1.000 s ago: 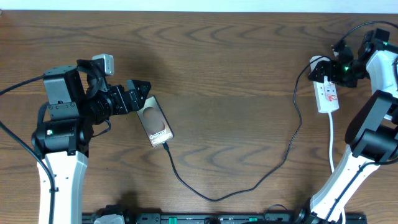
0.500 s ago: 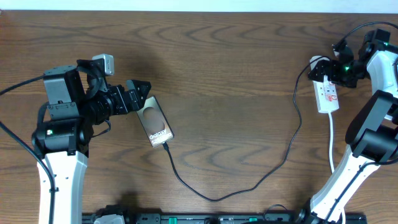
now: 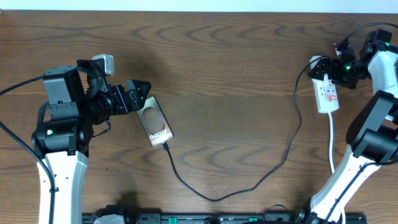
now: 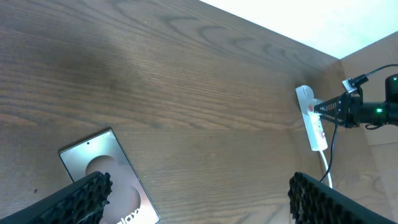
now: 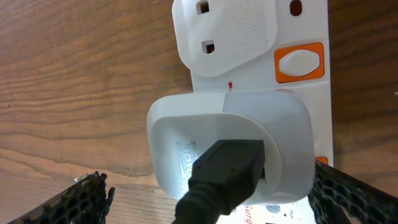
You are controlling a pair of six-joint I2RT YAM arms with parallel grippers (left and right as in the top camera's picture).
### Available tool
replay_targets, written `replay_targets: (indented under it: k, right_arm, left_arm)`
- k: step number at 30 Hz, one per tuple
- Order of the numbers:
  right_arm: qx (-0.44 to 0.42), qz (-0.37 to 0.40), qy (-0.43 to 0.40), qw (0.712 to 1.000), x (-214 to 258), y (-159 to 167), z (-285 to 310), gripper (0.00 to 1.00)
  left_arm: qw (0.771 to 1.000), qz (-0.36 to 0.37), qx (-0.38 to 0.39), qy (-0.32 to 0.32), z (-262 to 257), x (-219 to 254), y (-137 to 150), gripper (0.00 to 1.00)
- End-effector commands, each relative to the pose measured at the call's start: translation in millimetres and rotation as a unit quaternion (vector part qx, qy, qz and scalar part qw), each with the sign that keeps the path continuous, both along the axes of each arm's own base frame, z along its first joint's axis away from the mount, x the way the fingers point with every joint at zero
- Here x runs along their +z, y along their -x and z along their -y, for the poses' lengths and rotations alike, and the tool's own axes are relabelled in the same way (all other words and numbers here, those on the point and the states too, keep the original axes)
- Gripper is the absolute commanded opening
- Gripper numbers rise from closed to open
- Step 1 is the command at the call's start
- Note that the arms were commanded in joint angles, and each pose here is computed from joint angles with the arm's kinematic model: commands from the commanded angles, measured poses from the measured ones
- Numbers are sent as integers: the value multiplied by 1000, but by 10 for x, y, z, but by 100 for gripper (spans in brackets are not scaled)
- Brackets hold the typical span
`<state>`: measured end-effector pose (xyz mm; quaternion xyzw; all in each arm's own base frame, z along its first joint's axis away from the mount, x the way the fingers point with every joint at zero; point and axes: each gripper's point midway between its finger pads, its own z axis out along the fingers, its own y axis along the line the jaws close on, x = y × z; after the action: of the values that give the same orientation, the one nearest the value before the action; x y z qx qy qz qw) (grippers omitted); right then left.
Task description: Plug charger to phone and switch on socket
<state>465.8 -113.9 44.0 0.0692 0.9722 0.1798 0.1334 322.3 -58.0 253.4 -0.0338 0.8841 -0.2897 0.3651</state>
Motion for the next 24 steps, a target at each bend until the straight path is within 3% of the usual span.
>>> replay_targets:
  k: [1,24]
  right_arm:
    - [-5,0,-33,999,43,-14,-116,98]
    - [1,-7,-51,999,60,-30,-320,98]
  left_arm:
    - [1000,3,-5,-4,-5,-1,-3,93]
    - [1000,-1,-5,-3,-7,-24,-13,93]
